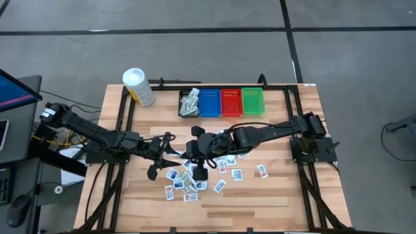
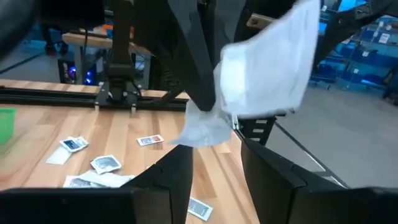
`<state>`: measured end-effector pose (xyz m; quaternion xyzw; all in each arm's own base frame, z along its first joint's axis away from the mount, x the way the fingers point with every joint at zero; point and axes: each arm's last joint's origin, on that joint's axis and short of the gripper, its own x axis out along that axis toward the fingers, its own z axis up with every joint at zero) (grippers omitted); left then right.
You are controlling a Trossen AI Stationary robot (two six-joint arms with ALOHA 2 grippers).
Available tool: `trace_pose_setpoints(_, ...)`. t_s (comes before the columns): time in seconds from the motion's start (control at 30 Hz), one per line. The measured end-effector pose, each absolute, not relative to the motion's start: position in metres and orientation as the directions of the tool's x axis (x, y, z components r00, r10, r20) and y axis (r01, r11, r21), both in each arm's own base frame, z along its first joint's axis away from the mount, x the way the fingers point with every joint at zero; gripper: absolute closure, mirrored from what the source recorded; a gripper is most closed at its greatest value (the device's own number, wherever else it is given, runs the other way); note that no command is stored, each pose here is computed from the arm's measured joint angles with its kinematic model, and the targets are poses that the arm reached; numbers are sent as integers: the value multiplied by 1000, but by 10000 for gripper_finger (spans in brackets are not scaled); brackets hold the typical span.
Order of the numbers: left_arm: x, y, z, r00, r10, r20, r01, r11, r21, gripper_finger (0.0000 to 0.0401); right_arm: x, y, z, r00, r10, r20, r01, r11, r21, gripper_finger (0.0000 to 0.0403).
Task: Pick & Place First Aid Supplies
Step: Put the green bandage pack in the black bin
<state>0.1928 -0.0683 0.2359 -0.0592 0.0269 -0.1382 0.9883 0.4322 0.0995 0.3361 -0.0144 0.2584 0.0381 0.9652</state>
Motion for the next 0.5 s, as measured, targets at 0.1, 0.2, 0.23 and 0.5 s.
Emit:
trace_pose_setpoints(0.1,191,-66,240,968,-250,-16,246,961,-123,265,432,99,335,857,68,-512,-77,997,3,403)
trace_pose_setpoints(0.2,189,-63,244,973,-229,11,229,967,-111,265,432,99,335,856,69,-512,-77,997,7,403)
trace_pose_setpoints(0.23,188,-61,245,974,-224,17,224,968,-110,265,432,100,335,857,70,-511,-78,997,7,403)
trace_pose_setpoints(0.5,188,-59,246,977,-212,20,213,971,-111,265,432,98,335,856,70,-511,-79,997,5,403)
